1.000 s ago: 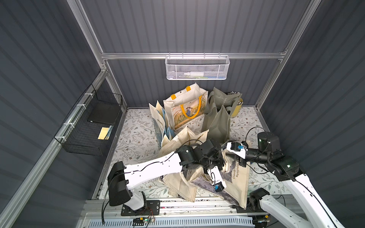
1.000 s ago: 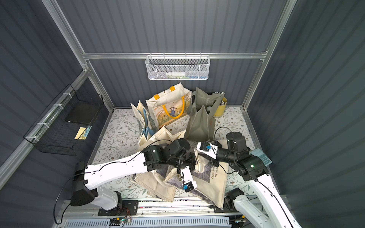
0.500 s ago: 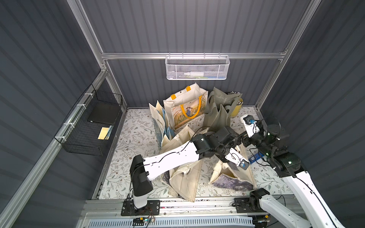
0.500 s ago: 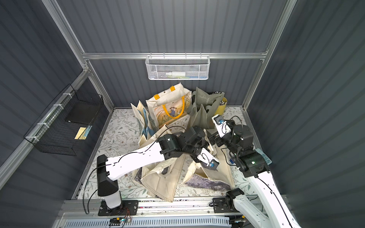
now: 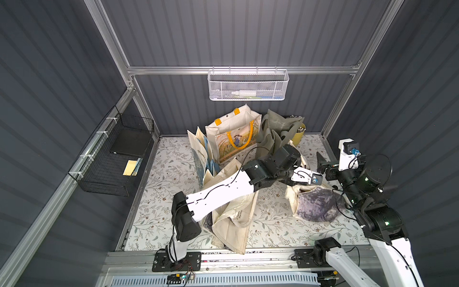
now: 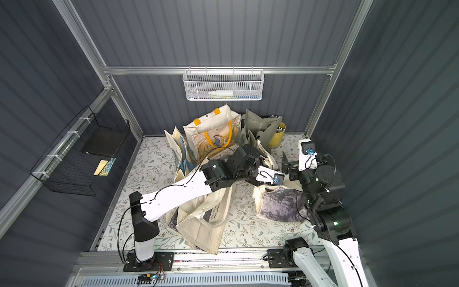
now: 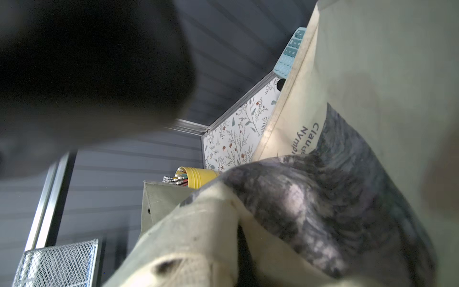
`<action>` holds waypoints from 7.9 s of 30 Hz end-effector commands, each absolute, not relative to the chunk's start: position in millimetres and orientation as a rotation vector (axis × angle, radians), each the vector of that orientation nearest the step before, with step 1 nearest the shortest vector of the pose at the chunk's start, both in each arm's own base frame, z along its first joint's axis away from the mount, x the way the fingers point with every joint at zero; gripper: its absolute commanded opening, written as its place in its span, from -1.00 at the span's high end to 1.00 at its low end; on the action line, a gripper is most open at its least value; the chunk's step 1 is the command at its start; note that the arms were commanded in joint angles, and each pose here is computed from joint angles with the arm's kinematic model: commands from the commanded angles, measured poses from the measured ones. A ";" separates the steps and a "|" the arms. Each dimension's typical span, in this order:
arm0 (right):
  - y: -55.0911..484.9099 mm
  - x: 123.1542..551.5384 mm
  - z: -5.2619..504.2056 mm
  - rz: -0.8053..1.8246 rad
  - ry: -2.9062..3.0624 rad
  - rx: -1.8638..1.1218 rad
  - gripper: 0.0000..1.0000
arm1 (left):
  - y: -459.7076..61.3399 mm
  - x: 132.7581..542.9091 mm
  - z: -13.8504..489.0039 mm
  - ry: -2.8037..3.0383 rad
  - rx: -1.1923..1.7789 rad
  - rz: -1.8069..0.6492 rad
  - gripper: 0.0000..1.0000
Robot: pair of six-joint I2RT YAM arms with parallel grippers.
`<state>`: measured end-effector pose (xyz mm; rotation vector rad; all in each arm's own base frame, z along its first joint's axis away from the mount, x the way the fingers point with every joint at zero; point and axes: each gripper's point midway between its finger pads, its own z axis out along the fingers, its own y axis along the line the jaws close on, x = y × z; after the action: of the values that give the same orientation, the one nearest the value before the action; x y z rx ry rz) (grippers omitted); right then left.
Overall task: Put away the canvas bag
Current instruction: Press the canvas bag.
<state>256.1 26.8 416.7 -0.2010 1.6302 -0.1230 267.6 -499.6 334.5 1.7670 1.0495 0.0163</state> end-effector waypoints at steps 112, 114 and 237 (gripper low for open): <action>26.6 191.2 472.4 -0.163 1.277 -0.068 -0.19 | -449.8 218.5 649.8 0.721 0.814 -0.762 1.00; 31.8 196.9 474.2 -0.207 1.275 -0.084 -0.18 | -448.6 217.4 648.8 0.736 0.811 -0.786 1.00; 57.8 188.0 505.2 -0.082 1.256 -0.466 -0.97 | -403.7 219.7 561.3 0.800 1.306 -0.708 1.00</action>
<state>196.5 69.0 490.9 -0.5686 1.2636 -0.1080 241.6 -417.5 525.1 1.3693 0.9004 -0.6651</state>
